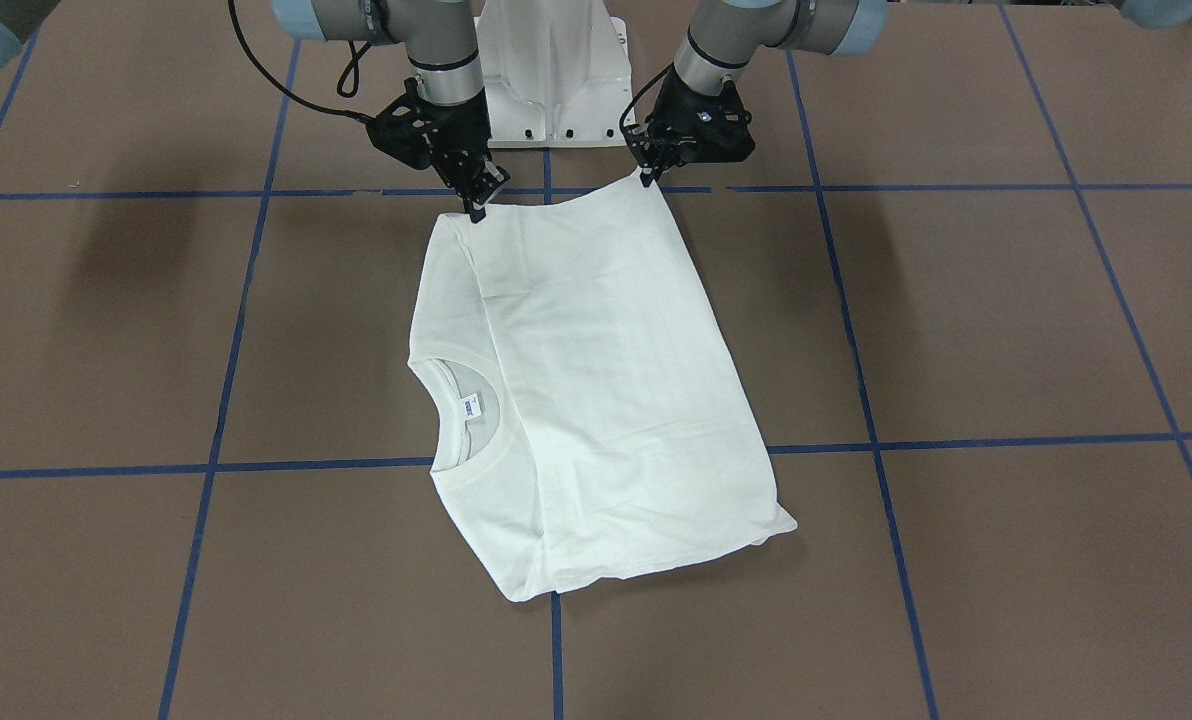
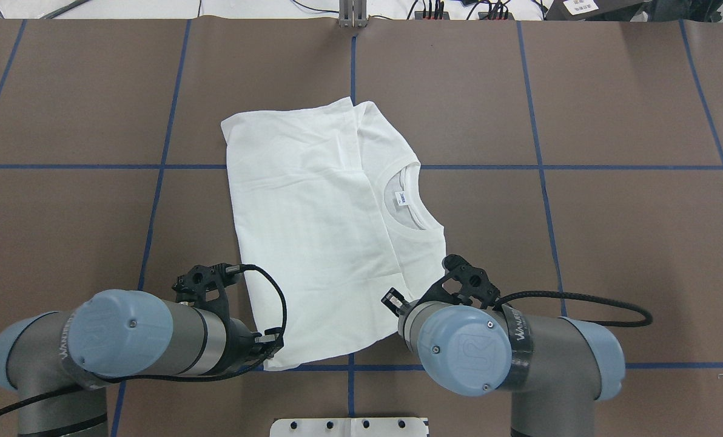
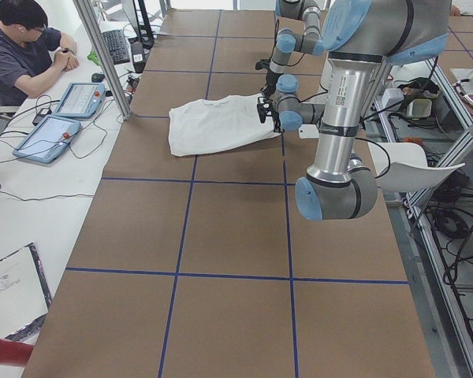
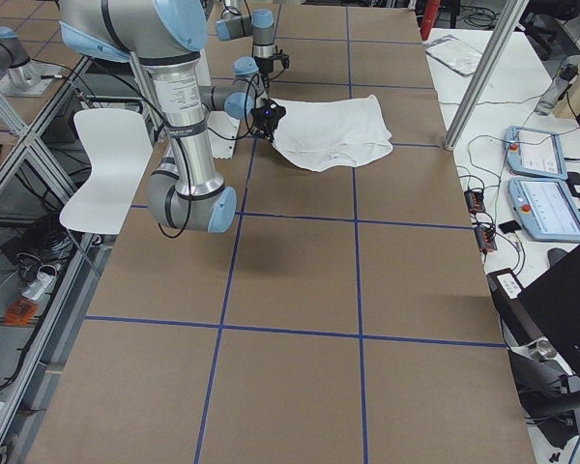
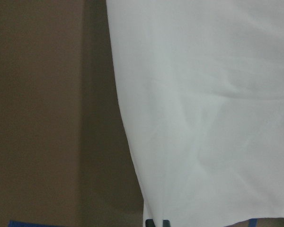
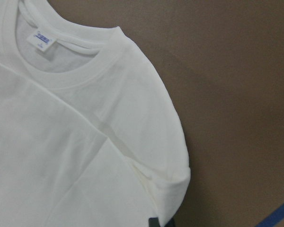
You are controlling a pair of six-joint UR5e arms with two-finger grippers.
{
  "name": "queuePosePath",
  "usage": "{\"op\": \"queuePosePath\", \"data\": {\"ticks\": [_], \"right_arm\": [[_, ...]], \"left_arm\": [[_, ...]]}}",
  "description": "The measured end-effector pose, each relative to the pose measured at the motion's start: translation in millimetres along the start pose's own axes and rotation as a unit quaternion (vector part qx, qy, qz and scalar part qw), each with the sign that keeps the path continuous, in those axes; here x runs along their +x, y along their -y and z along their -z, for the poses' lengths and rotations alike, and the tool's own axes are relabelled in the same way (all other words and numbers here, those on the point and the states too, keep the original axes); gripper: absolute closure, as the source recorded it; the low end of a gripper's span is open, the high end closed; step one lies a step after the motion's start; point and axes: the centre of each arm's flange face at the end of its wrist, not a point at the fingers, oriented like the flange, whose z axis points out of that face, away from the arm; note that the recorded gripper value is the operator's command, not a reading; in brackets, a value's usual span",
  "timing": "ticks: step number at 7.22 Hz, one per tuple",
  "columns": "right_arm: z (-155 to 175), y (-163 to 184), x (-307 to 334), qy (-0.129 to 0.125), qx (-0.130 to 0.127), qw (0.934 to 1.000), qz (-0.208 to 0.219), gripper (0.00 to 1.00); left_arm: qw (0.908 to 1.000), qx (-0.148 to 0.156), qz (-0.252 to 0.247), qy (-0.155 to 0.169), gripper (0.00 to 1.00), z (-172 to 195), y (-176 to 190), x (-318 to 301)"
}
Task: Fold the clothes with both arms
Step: 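Lift the near edge with both grippers and fold it away from the robot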
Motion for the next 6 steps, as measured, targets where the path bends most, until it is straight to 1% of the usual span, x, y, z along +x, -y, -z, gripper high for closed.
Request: {"op": "queuePosePath", "data": {"ticks": [2, 3, 4, 6], "right_arm": [[64, 0, 9, 0.001, -0.015, 0.9999, 0.006, 1.0], [89, 2, 13, 0.002, -0.02, 0.9998, 0.008, 1.0], [104, 4, 12, 0.007, -0.024, 0.9997, 0.007, 1.0], [117, 7, 1, 0.012, -0.021, 0.9997, 0.006, 1.0]], "left_arm": [[0.9999, -0.015, -0.003, -0.006, 1.0, 56, -17, 11], [0.9996, -0.026, -0.003, -0.007, 1.0, 81, -23, 15], [0.9994, -0.033, 0.0, -0.006, 1.0, 101, -26, 22], [0.9996, -0.026, 0.009, 0.0, 1.0, 124, -18, 40]]}}
